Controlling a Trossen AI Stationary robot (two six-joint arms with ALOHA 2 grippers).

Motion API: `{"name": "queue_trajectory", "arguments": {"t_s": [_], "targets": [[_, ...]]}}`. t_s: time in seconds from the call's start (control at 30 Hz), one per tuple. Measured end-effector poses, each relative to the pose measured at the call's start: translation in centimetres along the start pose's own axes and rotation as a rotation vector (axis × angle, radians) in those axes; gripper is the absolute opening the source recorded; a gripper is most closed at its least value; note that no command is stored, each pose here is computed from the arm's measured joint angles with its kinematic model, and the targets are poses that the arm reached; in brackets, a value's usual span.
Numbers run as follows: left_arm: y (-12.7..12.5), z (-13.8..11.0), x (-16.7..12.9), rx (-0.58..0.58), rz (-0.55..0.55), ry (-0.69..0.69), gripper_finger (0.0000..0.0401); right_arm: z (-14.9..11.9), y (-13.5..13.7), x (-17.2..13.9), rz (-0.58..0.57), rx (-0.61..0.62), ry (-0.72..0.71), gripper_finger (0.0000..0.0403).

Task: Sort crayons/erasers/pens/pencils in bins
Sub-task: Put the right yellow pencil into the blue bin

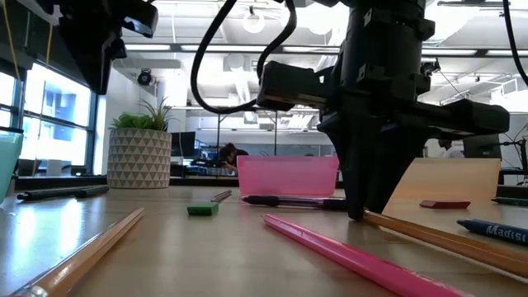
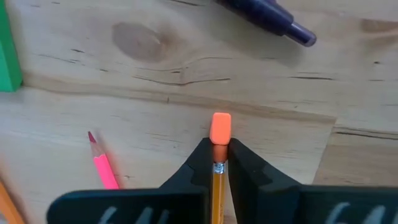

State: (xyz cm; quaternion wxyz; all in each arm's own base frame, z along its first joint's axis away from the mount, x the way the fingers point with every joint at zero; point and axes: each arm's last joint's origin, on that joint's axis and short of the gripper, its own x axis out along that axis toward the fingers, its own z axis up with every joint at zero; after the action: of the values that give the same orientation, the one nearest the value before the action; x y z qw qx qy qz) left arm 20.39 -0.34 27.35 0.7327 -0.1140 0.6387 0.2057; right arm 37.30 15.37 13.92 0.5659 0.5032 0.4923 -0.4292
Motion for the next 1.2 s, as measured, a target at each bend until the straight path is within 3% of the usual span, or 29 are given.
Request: {"name": "queue_trajectory", "arguments": {"t_s": [0.23,0.53,0.73,0.93,1.2], "targets": [[-0.1,0.0,0.0,0.049,-0.021,0.011,0.0131,-0.6,-0.4,-1.1,0.038,-0.078,-0.075,0.001],[-0.1,0.0,0.0,0.048,-0.022,0.002,0.0131,-0.6,-0.6,-5.8,0.191,-0.103,-0.205,0.001],[-0.2,0.2,0.0,0.045,-0.029,-0.013,0.0131,-0.3,-1.9,-9.4,0.223,-0.139,-0.317,0.001],[-0.5,0.7,0.0,0.005,-0.059,-0.07,0.0131,-0.4,-4.2,-12.6,0.2,-0.181,-0.404,0.001],[-1.0,1.8,-0.2,-0.151,-0.133,-0.161,0.0131,-0.1,-7.9,-16.4,0.108,-0.281,-0.472,0.001]]}}
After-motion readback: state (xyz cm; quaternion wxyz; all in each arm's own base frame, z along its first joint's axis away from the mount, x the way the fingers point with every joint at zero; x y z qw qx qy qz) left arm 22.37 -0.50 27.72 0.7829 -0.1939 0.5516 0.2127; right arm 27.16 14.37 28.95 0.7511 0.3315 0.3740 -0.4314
